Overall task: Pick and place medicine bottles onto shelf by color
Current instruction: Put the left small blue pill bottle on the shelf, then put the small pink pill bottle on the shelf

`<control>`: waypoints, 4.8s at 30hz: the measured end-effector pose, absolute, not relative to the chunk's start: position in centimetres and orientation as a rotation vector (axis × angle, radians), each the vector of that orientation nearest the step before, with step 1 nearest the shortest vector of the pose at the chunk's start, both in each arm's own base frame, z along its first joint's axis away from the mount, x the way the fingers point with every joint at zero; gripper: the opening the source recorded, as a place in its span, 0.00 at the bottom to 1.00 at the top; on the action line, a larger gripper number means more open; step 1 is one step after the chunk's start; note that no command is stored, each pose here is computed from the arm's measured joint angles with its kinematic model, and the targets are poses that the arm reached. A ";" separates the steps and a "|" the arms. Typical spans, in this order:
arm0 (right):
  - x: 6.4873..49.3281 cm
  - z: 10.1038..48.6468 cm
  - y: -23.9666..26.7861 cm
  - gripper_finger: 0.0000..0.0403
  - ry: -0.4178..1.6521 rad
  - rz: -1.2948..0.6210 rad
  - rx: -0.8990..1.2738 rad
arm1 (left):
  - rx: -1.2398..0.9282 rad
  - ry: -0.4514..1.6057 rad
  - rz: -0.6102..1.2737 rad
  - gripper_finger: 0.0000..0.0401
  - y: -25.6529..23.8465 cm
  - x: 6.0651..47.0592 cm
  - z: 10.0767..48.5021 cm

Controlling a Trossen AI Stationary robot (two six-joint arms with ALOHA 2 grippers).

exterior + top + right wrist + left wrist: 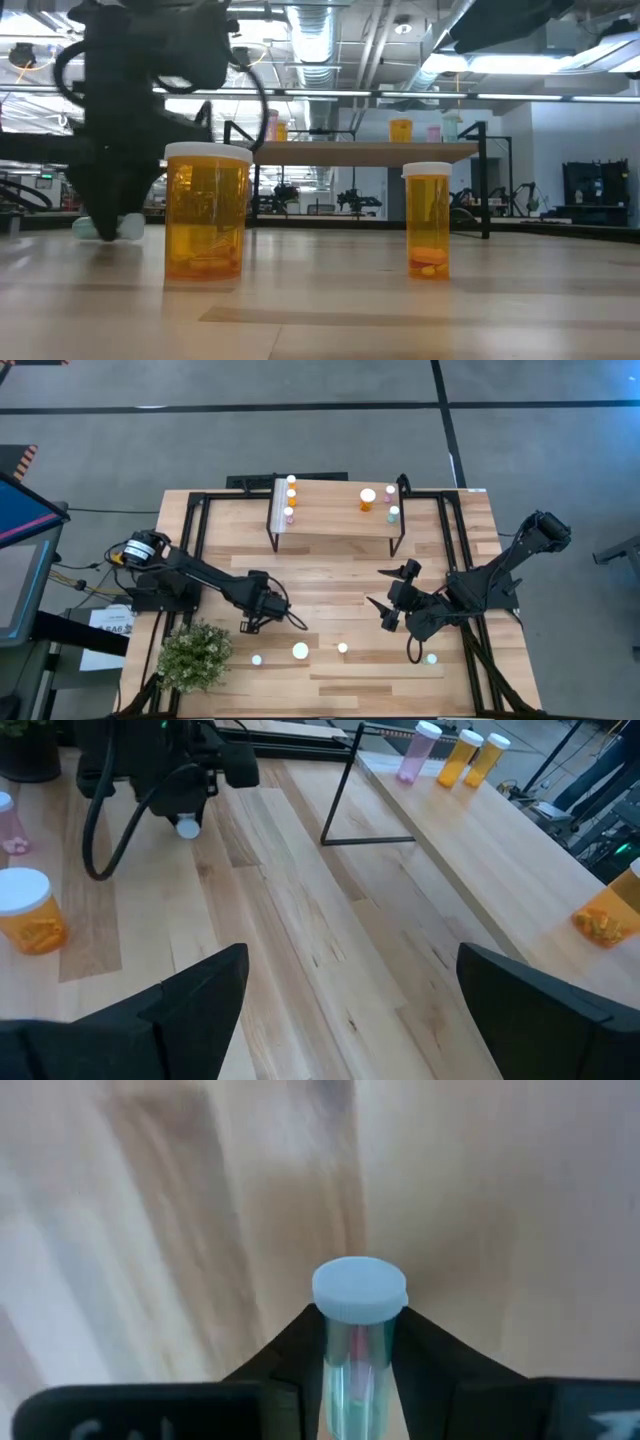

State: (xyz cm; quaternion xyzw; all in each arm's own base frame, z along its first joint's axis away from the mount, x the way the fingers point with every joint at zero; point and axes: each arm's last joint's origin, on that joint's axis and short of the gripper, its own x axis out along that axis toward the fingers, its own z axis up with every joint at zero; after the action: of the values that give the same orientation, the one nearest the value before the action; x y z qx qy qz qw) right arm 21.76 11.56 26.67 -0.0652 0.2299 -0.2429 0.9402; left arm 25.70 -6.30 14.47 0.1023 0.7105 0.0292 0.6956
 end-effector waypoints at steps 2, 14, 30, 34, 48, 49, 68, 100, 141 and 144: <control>21.8 26.7 11.6 0.94 0.470 -0.495 -0.135 | 0.219 1.562 0.070 0.19 -6.3 26.1 15.0; 21.8 26.7 11.6 0.94 0.471 -0.493 -0.141 | 0.198 0.964 0.238 0.30 -4.0 28.9 24.0; 21.6 26.6 11.7 0.94 0.483 -0.485 -0.181 | 0.034 0.232 0.664 0.31 3.6 31.7 31.5; 21.4 26.5 11.8 0.94 0.498 -0.480 -0.200 | 0.029 0.236 0.616 0.31 3.2 31.8 31.4; 21.5 26.6 11.8 0.94 0.493 -0.462 -0.167 | 0.076 0.247 0.509 0.31 -0.9 31.7 31.5; 21.6 26.6 11.8 0.94 0.488 -0.461 -0.160 | 0.079 0.251 0.499 0.31 -1.2 31.6 31.5; 22.0 26.7 11.1 0.94 0.461 -0.508 -0.061 | -0.091 0.334 0.398 0.31 -4.6 28.1 26.9; 22.8 26.5 10.0 0.94 0.538 -0.444 0.012 | -0.163 0.986 0.055 0.58 -15.8 24.6 27.5; 22.8 26.4 10.0 0.94 0.553 -0.435 0.001 | -0.172 1.362 0.084 0.57 -20.6 24.1 20.0; 22.8 26.4 10.0 0.94 0.554 -0.428 0.005 | -0.152 1.393 0.076 0.57 -20.7 24.1 19.4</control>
State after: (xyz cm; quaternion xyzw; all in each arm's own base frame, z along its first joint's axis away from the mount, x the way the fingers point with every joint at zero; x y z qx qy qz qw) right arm 22.77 10.02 26.40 0.0025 0.2715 -0.2099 0.9393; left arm 24.12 -20.71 19.39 -0.0698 0.6406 0.0352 0.7638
